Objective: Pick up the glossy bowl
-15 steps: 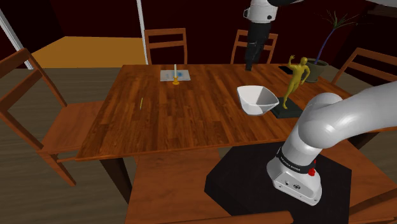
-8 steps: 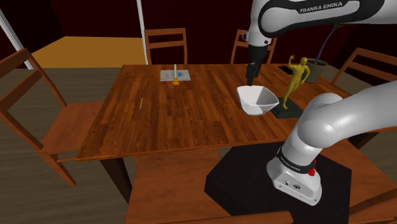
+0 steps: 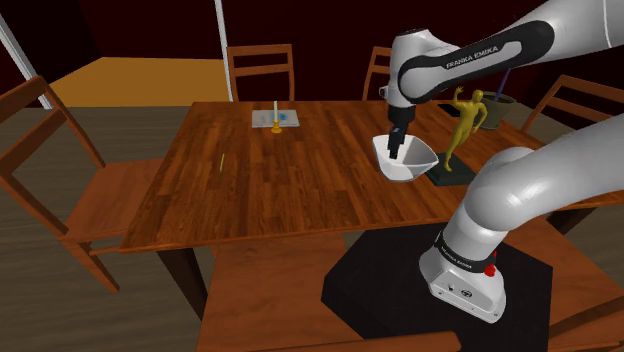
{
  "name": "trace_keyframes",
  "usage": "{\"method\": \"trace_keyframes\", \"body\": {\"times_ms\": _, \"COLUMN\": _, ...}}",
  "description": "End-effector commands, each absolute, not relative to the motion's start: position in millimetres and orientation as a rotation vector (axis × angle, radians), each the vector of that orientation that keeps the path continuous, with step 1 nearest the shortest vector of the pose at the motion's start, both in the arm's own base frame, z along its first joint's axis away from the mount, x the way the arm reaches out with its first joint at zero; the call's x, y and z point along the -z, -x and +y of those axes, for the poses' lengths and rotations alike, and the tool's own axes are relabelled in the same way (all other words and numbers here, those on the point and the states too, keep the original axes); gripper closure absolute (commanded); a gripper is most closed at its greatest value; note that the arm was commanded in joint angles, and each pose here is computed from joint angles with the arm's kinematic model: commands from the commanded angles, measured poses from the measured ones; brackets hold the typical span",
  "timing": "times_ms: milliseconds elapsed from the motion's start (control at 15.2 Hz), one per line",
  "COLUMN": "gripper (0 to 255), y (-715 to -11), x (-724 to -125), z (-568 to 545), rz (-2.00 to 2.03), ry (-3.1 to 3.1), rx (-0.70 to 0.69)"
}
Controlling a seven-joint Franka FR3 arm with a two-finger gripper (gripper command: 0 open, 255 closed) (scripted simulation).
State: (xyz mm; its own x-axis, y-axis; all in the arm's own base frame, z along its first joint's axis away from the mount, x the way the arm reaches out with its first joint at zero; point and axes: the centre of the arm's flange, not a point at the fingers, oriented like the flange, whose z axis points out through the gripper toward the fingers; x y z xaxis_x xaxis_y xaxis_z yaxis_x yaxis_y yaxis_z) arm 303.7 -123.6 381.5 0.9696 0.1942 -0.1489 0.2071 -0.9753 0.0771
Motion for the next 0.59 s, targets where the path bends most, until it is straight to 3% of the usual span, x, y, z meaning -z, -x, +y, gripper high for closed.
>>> {"method": "trace_keyframes", "body": {"times_ms": 0, "gripper": 0, "y": -303, "x": -370, "z": -131, "rz": 0.32, "ry": -3.021, "rx": 0.219}}
{"method": "trace_keyframes", "body": {"times_ms": 528, "gripper": 0, "y": -303, "x": -330, "z": -131, "rz": 0.32, "ry": -3.021, "rx": 0.219}}
